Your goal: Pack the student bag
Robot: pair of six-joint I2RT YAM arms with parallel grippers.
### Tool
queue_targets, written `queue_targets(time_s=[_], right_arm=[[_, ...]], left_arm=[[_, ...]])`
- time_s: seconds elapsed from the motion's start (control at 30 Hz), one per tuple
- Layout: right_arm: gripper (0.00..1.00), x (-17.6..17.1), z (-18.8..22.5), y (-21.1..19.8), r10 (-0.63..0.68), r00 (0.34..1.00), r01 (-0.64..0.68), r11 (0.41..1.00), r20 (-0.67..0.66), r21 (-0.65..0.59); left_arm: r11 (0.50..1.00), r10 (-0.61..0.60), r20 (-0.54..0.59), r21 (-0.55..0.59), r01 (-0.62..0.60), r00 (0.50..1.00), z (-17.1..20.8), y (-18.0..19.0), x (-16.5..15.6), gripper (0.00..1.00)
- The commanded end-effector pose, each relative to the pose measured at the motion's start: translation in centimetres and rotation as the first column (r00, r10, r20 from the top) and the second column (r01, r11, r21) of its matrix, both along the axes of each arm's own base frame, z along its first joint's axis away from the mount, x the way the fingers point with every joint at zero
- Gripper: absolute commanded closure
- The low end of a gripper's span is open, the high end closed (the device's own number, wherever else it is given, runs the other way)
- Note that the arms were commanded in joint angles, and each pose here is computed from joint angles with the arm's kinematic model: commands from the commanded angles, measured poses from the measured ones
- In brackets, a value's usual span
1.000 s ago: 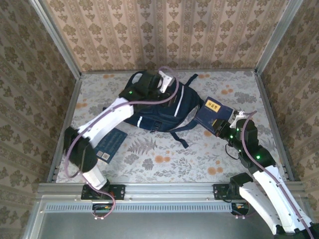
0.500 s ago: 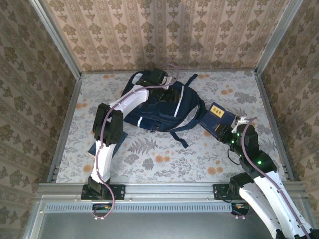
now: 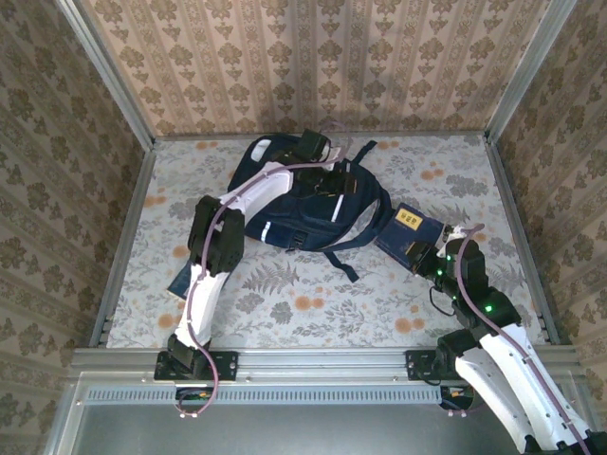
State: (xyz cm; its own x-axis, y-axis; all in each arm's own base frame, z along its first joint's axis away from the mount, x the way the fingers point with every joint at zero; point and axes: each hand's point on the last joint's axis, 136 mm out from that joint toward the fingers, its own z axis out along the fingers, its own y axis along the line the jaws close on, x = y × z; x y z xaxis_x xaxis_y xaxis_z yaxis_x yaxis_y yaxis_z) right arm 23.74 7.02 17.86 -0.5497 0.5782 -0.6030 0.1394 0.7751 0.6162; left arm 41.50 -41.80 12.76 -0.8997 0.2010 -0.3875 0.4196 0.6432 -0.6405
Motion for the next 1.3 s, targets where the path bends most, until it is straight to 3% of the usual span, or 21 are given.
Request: queue_targets(time_s=[0.0, 0.1, 0.3, 0.5, 0.63, 0.83, 0.97, 1.27], right_arm=[[1.00, 0.5, 1.5, 0.7, 0.014, 0.998, -0.017, 0.999, 0.066, 0.047], [1.00, 0.5, 1.2, 0.7, 0.015, 0.998, -0.019, 0.999, 0.064, 0.051], [1.00, 0.5, 1.2, 0.9, 0.018, 0.998, -0.022, 0.998, 0.061, 0.060], [1.00, 0.3, 1.1, 0.5, 0.007, 0.998, -0.011, 0.999, 0.068, 0.051], [1.00, 0.2, 0.9, 0.6, 0.009, 0.998, -0.013, 0.998, 0.062, 0.055], [1.00, 0.1, 2.0, -0.1, -0.005, 0.996, 0.005, 1.000, 0.084, 0.008], [1.00, 0.5, 2.6, -0.1, -0.005, 0.993, 0.005, 1.000, 0.115, -0.001], [1.00, 2.2, 4.1, 3.4, 0.113, 0.977, -0.137, 0.982, 0.179, 0.130]], left_arm=[[1.000, 0.000, -0.054, -0.012, 0.000, 0.999, -0.9, -0.5, -0.2, 0.58], [1.000, -0.003, -0.059, -0.020, 0.002, 0.998, -1.0, -0.9, -0.1, 0.63], [0.998, 0.026, -0.037, 0.054, -0.024, 0.999, -1.7, -0.9, 0.4, 0.83], [0.999, -0.023, -0.052, 0.046, 0.025, 0.998, -1.9, -2.3, -0.8, 0.86], [0.998, -0.021, -0.071, 0.064, 0.025, 0.997, -1.9, -1.6, -0.7, 1.00], [1.000, 0.019, -0.012, 0.016, -0.019, 1.000, 4.1, 2.2, 0.8, 1.00], [1.000, 0.003, 0.057, 0.018, -0.004, 0.998, 8.7, 4.4, 0.1, 1.00], [0.999, -0.002, 0.183, 0.049, -0.007, 0.983, 16.8, 9.4, -1.5, 1.00]])
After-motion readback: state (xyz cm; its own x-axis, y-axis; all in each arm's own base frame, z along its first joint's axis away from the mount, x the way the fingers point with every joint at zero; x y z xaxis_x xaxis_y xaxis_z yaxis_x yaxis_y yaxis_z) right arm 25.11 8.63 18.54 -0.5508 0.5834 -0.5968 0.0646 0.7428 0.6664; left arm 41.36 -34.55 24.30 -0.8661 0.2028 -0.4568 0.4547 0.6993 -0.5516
